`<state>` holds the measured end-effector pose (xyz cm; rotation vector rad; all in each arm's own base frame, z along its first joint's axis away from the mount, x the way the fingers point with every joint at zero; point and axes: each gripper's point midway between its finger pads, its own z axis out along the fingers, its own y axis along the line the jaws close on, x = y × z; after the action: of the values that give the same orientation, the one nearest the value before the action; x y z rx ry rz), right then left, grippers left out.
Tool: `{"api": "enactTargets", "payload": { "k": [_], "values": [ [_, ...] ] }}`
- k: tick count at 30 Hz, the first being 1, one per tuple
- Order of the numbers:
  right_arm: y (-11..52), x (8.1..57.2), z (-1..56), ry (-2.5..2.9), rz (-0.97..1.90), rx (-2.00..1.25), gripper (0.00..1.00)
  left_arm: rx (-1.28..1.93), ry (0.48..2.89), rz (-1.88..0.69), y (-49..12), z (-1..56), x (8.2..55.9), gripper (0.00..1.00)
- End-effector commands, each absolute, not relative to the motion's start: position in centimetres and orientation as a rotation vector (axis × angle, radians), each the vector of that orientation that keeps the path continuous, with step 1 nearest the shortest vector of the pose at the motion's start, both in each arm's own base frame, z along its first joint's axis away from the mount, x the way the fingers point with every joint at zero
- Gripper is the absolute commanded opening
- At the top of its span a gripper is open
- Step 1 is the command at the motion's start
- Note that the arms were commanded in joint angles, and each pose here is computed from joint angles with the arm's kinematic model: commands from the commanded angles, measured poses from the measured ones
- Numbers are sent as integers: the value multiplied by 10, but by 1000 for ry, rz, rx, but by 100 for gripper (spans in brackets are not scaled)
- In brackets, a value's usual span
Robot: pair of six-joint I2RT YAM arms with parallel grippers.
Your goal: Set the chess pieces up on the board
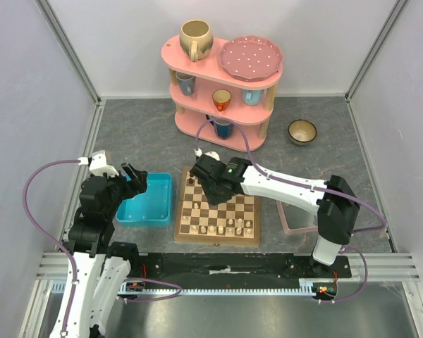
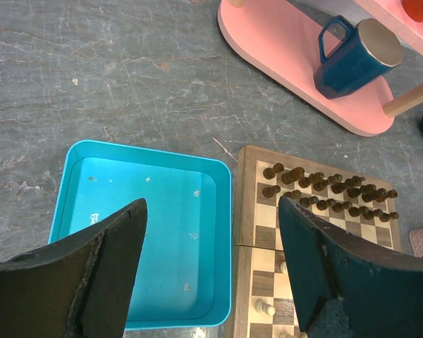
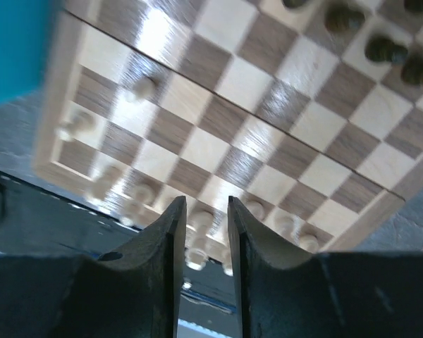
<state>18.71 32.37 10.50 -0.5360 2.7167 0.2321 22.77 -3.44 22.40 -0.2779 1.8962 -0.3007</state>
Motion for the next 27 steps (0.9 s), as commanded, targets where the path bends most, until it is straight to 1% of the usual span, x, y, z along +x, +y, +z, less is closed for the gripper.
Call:
{"api": "enactTargets", "payload": {
  "k": [1, 8, 15, 27],
  "values": [
    [362, 207, 122, 2642, 346, -508, 38, -258, 1854, -312, -36, 232, 232, 82],
    [390, 219, 108, 2647, 375, -469, 39, -259, 1853, -311, -36, 233, 232, 82],
    [404, 221, 95, 2663, 392, -496, 45, -255, 1858, -313, -36, 232, 233, 82],
    [416, 217, 85, 2677, 416, -533, 47, -255, 1854, -314, -36, 233, 233, 82]
  ]
}}
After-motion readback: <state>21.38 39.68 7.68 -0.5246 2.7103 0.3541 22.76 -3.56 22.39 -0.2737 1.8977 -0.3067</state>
